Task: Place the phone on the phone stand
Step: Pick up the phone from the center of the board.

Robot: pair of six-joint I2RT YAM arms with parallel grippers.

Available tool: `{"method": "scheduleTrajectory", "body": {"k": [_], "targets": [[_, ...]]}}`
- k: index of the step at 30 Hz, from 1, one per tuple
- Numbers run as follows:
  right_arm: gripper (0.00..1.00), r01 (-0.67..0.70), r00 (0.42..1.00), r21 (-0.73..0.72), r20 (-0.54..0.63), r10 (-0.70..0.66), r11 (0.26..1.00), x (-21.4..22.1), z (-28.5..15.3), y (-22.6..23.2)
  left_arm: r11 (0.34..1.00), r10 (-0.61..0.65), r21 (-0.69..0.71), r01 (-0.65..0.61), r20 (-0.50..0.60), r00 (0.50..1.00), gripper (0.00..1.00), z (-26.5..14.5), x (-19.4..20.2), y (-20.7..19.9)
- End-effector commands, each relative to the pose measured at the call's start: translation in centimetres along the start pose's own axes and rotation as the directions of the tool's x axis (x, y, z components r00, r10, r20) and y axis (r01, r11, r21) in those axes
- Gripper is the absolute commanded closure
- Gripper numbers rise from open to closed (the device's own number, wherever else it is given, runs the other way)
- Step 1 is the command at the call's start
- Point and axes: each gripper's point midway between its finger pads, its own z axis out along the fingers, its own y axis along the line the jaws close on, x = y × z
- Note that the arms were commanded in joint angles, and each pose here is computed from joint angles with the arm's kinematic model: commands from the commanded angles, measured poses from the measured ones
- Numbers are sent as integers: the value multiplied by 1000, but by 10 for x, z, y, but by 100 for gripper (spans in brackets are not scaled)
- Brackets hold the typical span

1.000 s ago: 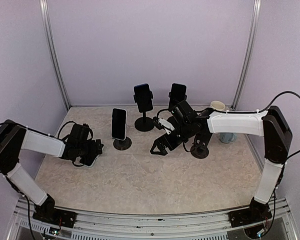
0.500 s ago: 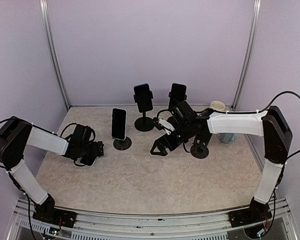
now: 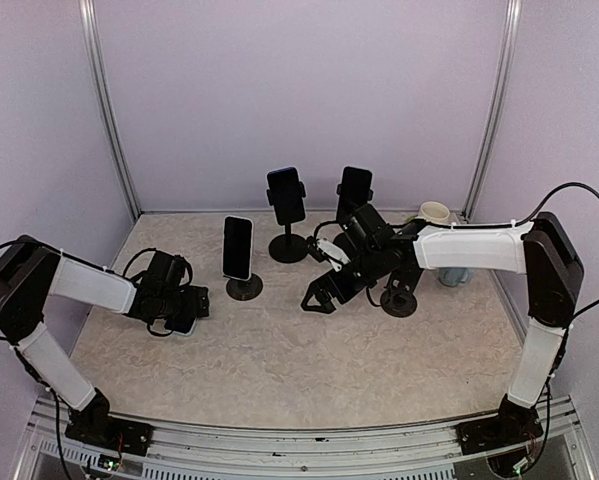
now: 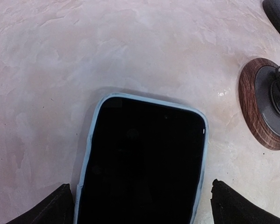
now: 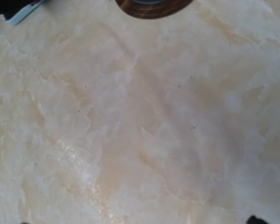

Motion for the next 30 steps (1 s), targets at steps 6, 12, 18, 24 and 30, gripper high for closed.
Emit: {"method": "scheduleTrajectory", "body": {"k": [6, 12, 18, 24, 30], "targets": [[0, 19, 998, 50, 66, -23, 999, -8, -29, 5, 994, 77, -73, -85, -108, 991, 1, 9, 33, -9], [0, 26, 997, 102, 71, -33, 994, -8, -42, 1, 989, 88, -106, -99, -104, 991, 10, 9, 33, -9], [0, 0, 995, 159, 94, -15, 987, -9, -50, -7, 990, 96, -94, -106, -106, 990, 28, 8, 35, -11], [0, -17, 991, 124, 132, 1, 992, -11, -57, 1, 993, 93, -71, -99, -87, 992, 31, 2, 30, -17], [0, -20, 988, 57, 156, 11, 998, -16, -62, 14, 997, 66, -41, -67, -32, 997, 31, -12, 20, -22]]}}
